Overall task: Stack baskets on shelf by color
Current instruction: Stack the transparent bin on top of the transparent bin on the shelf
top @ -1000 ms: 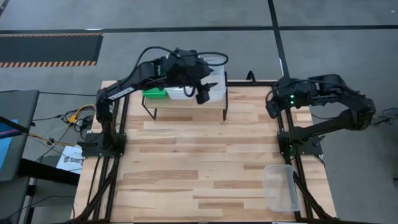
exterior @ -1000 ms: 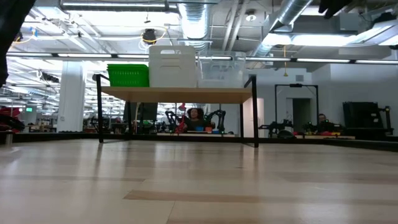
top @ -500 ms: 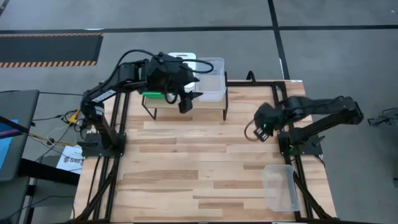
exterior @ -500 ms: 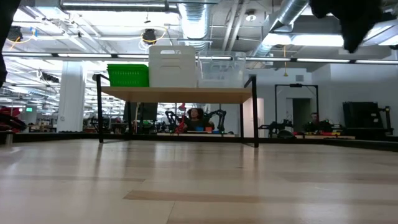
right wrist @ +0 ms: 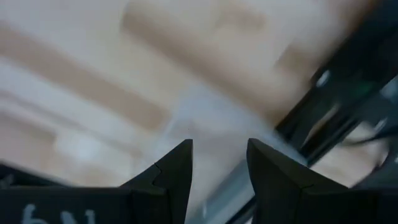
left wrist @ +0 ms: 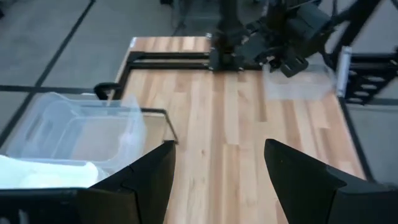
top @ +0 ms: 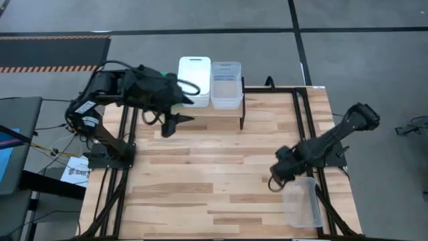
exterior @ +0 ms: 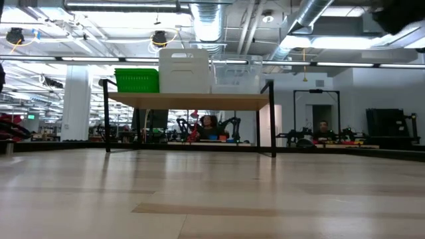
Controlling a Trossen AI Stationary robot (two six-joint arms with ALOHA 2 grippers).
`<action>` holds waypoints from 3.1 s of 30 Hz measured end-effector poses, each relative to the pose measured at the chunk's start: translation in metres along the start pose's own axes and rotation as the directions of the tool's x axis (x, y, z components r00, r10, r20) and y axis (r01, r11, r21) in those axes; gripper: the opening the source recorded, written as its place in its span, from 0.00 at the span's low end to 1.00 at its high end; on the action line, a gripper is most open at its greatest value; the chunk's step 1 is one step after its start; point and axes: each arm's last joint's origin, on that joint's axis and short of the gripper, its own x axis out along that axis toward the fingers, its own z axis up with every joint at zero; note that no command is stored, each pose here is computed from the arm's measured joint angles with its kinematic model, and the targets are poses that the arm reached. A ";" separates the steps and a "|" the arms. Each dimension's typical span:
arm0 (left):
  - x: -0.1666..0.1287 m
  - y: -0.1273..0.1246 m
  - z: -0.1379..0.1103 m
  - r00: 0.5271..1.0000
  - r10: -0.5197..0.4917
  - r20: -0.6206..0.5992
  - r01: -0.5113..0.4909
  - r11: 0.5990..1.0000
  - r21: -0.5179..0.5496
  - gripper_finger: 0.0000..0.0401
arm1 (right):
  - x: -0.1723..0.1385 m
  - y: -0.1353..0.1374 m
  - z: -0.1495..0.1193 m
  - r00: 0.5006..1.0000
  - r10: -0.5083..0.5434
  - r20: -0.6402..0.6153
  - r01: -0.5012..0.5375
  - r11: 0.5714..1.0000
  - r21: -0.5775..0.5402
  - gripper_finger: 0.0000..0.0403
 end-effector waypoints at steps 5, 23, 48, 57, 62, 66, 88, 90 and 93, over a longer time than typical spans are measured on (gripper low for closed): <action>-0.018 -0.010 -0.004 0.999 -0.037 0.023 0.036 0.998 0.044 0.59 | 0.018 0.021 -0.026 0.989 -0.015 -0.148 0.011 1.000 -0.023 0.43; -0.026 -0.012 -0.016 0.997 -0.027 -0.068 0.032 0.997 0.064 0.59 | 0.094 0.092 0.013 0.991 0.124 0.044 -0.123 0.992 -0.011 0.43; -0.011 -0.029 -0.021 0.988 -0.067 -0.137 0.077 0.995 0.070 0.59 | -0.083 0.092 0.088 0.594 0.750 0.291 -0.614 0.657 -0.438 0.43; 0.046 -0.076 -0.042 0.965 -0.147 -0.216 0.179 0.974 0.140 0.59 | -0.112 0.056 0.026 0.510 0.749 0.424 -0.603 0.662 -0.445 0.43; 0.083 -0.099 -0.057 0.966 -0.185 -0.181 0.223 0.949 0.223 0.59 | -0.111 0.043 0.005 0.518 0.692 0.503 -0.579 0.717 -0.390 0.43; 0.116 -0.110 -0.068 0.966 -0.242 -0.094 0.257 0.941 0.218 0.59 | -0.099 0.037 -0.010 0.607 0.634 0.479 -0.541 0.771 -0.336 0.43; 0.205 -0.134 -0.139 0.953 -0.227 0.199 0.221 0.974 0.050 0.59 | -0.081 0.021 -0.056 0.719 0.565 0.405 -0.415 0.816 -0.402 0.43; 0.213 -0.142 -0.144 0.953 -0.242 0.184 0.230 0.970 0.083 0.59 | -0.081 0.021 -0.058 0.715 0.567 0.409 -0.412 0.814 -0.409 0.43; 0.227 -0.151 -0.152 0.958 -0.245 0.147 0.229 0.966 0.121 0.59 | -0.081 0.021 -0.057 0.714 0.566 0.412 -0.410 0.815 -0.409 0.43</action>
